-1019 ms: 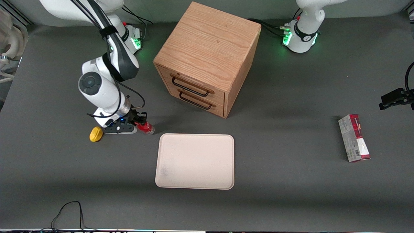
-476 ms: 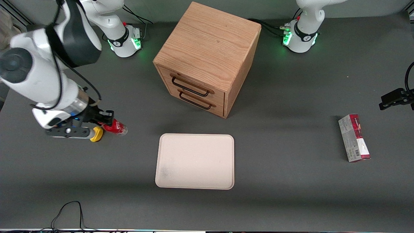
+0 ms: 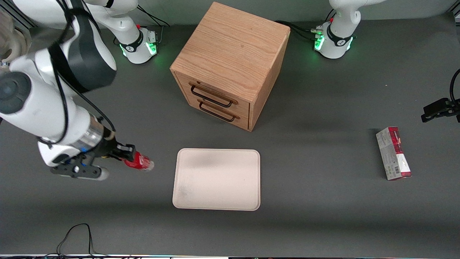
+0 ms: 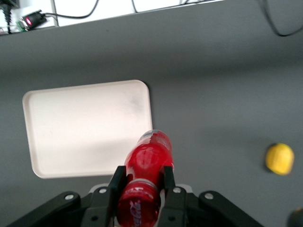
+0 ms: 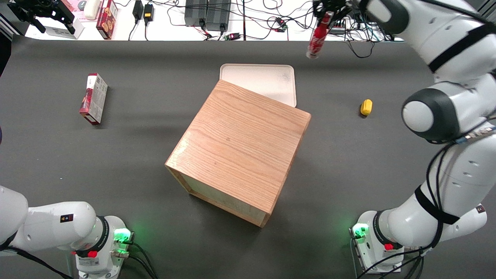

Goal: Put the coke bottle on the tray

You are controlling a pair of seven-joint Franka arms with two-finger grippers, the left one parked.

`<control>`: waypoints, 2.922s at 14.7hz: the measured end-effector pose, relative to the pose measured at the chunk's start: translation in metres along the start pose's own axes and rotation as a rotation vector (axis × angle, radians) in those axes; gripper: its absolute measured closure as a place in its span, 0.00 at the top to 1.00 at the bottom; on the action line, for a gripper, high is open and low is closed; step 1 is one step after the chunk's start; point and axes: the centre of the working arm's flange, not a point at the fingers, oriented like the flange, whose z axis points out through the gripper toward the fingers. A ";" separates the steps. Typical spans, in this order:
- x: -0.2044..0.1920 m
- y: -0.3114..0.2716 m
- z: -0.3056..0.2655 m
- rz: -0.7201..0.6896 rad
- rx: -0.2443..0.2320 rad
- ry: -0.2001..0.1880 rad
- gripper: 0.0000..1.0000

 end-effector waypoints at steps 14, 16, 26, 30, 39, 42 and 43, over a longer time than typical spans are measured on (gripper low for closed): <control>0.029 -0.057 0.228 -0.013 0.024 0.075 0.36; 0.029 -0.058 0.227 -0.016 0.023 0.081 0.41; 0.033 -0.049 0.165 -0.004 -0.002 0.085 1.00; 0.022 0.001 0.063 -0.059 -0.067 0.014 1.00; -0.063 0.186 -0.080 -0.052 -0.061 -0.077 1.00; -0.090 0.214 -0.098 -0.024 -0.027 -0.084 1.00; -0.095 0.216 -0.099 -0.024 -0.023 -0.087 1.00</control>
